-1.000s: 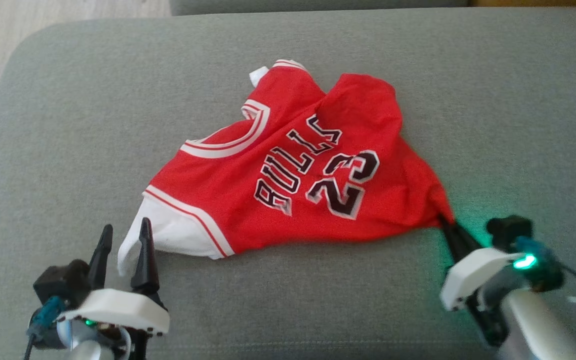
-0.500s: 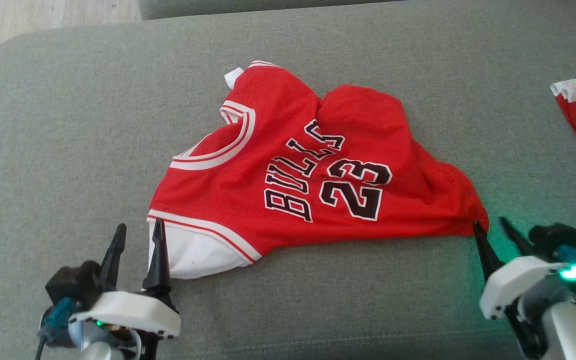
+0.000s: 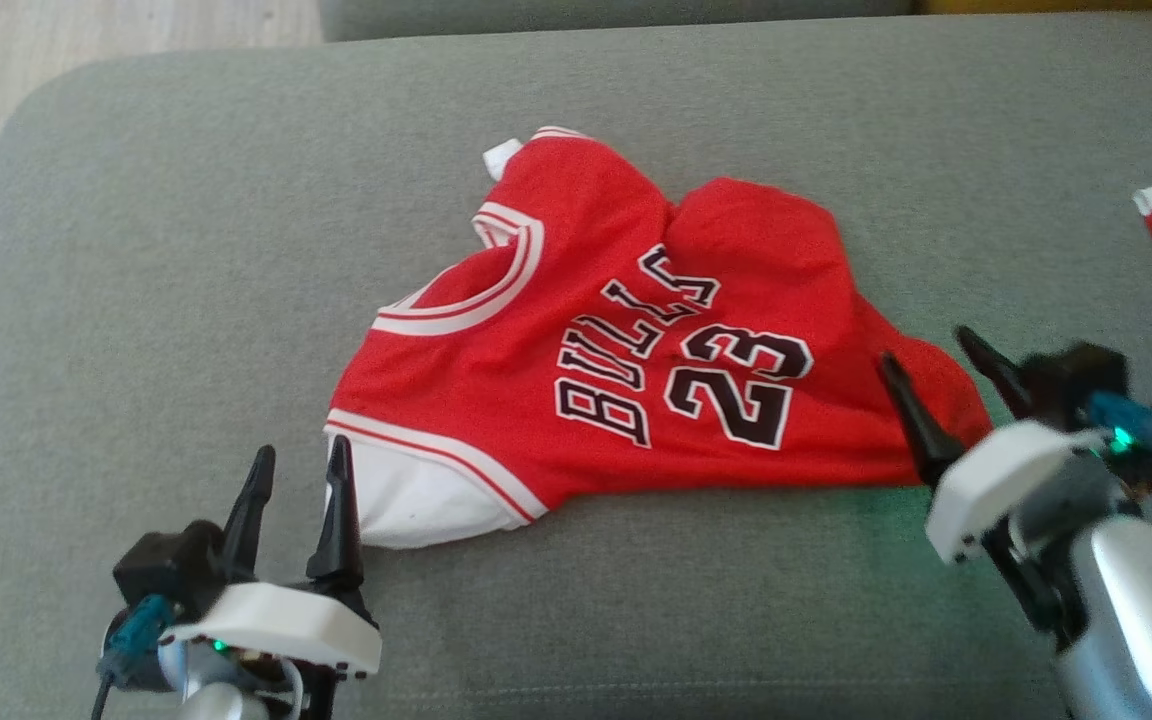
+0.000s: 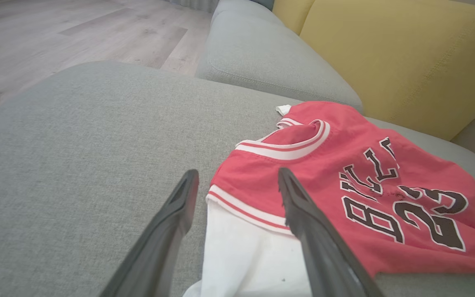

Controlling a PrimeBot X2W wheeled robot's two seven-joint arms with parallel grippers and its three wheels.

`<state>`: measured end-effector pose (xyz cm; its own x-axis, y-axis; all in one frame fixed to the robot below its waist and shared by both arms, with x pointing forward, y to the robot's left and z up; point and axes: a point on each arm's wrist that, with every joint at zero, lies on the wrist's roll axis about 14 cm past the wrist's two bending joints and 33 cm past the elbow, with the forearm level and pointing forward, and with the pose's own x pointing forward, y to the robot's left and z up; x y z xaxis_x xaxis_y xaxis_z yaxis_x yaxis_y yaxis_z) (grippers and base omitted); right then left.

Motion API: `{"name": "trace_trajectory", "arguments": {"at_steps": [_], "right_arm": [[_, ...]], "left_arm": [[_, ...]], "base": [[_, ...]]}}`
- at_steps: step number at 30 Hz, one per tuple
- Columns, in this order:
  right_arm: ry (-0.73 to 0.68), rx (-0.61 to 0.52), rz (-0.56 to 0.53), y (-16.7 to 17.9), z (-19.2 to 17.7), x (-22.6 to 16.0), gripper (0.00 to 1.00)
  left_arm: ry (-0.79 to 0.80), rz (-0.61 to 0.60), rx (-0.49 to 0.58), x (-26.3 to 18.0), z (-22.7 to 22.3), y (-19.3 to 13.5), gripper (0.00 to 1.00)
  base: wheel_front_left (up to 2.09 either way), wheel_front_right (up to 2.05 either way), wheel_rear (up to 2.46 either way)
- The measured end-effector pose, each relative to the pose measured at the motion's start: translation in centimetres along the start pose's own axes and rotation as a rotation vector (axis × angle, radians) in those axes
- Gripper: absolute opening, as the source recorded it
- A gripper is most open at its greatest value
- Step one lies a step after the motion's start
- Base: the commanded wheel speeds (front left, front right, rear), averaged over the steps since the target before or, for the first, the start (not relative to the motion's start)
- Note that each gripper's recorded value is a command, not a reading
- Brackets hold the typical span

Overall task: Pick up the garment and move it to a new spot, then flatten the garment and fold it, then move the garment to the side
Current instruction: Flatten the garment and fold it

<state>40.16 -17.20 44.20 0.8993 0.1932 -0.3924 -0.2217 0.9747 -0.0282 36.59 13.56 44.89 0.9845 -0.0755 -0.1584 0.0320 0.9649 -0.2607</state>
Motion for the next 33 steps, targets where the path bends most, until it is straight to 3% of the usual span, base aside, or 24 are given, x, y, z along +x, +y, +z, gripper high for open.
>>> {"name": "trace_trajectory", "arguments": {"at_steps": [6, 12, 14, 16, 33], "right_arm": [[0.083, -0.064, 0.111, 2.0, 0.4, 3.7, 1.0], [0.263, -0.072, 0.193, 4.4, -2.5, 6.5, 1.0], [0.312, -0.069, 0.214, 5.0, -3.4, 7.0, 0.39], [0.342, -0.083, 0.223, 5.0, -4.0, 7.5, 0.0], [0.21, -0.128, 0.124, 2.5, 2.7, 15.0, 0.0]], "left_arm": [[-0.007, 0.031, -0.011, -0.6, 0.2, 0.9, 1.0], [-0.018, 0.077, -0.028, -1.1, 0.4, 1.8, 1.0], [-0.026, 0.085, -0.025, -1.2, 0.6, 2.1, 1.0], [-0.025, 0.105, -0.024, -1.5, 0.5, 2.6, 1.0], [-0.039, 0.157, -0.028, -1.4, 0.7, 4.0, 1.0]], "base": [[0.0, 0.0, 0.0], [0.0, 0.0, 0.0], [0.0, 0.0, 0.0], [0.0, 0.0, 0.0], [0.0, 0.0, 0.0]]}}
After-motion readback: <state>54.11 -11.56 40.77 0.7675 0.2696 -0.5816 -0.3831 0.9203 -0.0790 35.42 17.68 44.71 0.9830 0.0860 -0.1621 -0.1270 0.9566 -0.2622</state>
